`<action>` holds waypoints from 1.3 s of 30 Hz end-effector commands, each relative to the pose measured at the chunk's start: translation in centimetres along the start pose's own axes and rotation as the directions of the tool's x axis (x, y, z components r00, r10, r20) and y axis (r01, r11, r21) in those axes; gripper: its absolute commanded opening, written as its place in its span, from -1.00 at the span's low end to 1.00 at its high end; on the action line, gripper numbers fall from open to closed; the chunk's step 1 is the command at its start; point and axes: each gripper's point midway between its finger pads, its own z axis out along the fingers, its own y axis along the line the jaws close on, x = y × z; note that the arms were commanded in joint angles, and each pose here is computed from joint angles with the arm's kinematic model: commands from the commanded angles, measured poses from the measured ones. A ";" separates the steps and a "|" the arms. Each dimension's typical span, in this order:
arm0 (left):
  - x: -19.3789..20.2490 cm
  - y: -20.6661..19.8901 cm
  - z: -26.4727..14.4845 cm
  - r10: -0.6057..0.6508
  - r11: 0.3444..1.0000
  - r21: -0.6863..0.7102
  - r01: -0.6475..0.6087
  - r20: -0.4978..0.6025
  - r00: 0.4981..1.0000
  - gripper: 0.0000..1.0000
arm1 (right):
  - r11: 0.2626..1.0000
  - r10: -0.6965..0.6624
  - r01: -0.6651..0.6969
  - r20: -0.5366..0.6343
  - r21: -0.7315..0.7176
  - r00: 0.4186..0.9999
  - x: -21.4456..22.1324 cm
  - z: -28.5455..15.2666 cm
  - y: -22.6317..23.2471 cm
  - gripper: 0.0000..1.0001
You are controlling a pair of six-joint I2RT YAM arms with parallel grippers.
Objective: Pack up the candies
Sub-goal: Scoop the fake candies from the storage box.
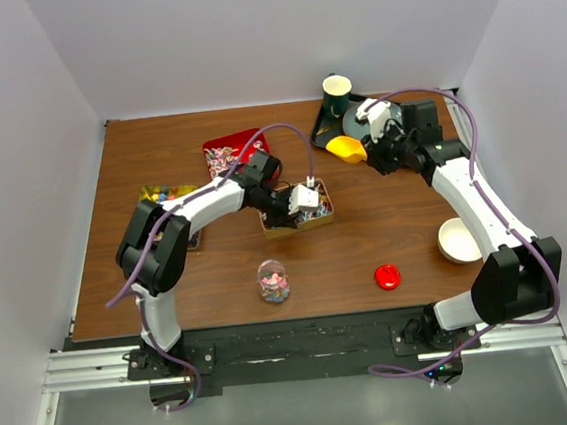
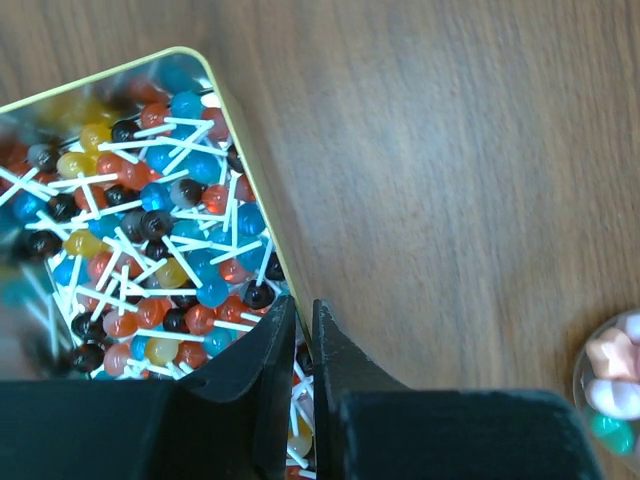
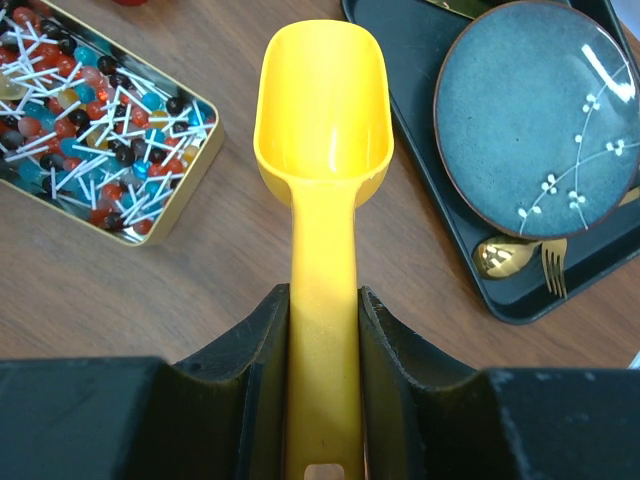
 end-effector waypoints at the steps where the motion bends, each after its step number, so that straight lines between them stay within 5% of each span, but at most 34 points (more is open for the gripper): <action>1: 1.6 -1.6 -0.8 0.138 0.990 0.034 -0.137 -0.063 0.988 -0.68 | 0.998 -0.048 0.050 0.045 -0.047 0.998 -1.2 -0.5 0.5 -1.00; 7: -1.8 0.2 -3.7 0.079 0.992 -0.105 -0.072 0.065 0.995 -0.01 | 0.989 -0.101 0.105 0.043 -0.100 0.994 -1.6 -0.4 1.0 -1.00; 10: -3.8 1.8 -6.6 -0.106 0.975 -0.171 0.145 0.219 0.970 0.08 | 0.967 -0.185 0.187 0.027 -0.173 0.982 -1.5 -1.0 1.9 -1.00; 11: -2.6 2.0 -7.6 -0.264 0.935 -0.165 0.314 0.268 0.927 0.10 | 0.957 -0.217 0.216 0.014 -0.195 0.976 -1.3 -0.9 2.3 -1.00; 13: -3.3 3.3 -9.8 -0.305 0.893 -0.207 0.399 0.375 0.876 0.11 | 0.921 -0.315 0.299 -0.026 -0.249 0.949 -0.7 -1.3 3.0 -1.00; 14: -1.5 3.3 -10.3 -0.421 0.824 -0.203 0.530 0.406 0.811 0.11 | 0.896 -0.366 0.344 -0.029 -0.281 0.930 -1.4 -1.1 3.7 -1.00; 16: -1.1 5.3 -12.9 -0.423 0.745 -0.282 0.605 0.502 0.754 0.11 | 0.846 -0.461 0.412 -0.077 -0.337 0.884 -0.6 -1.4 4.4 -1.00; 17: 0.5 4.8 -12.8 -0.513 0.656 -0.263 0.708 0.533 0.673 0.11 | 0.821 -0.503 0.448 -0.079 -0.354 0.861 -1.2 -1.0 4.8 -1.00; 20: 2.5 5.6 -13.7 -0.566 0.504 -0.287 0.815 0.603 0.562 0.05 | 0.731 -0.641 0.556 -0.118 -0.396 0.758 -1.5 -1.1 5.1 -1.00; 27: 6.8 4.5 -11.4 -0.695 0.260 -0.244 0.934 0.625 0.356 -0.11 | 0.600 -0.784 0.632 -0.202 -0.491 0.587 -2.4 0.0 4.7 -1.00; 39: 9.9 3.2 -7.9 -0.760 0.217 -0.209 0.954 0.577 0.299 -0.17 | 0.526 -0.845 0.609 -0.283 -0.593 0.454 -1.7 1.6 6.5 -1.00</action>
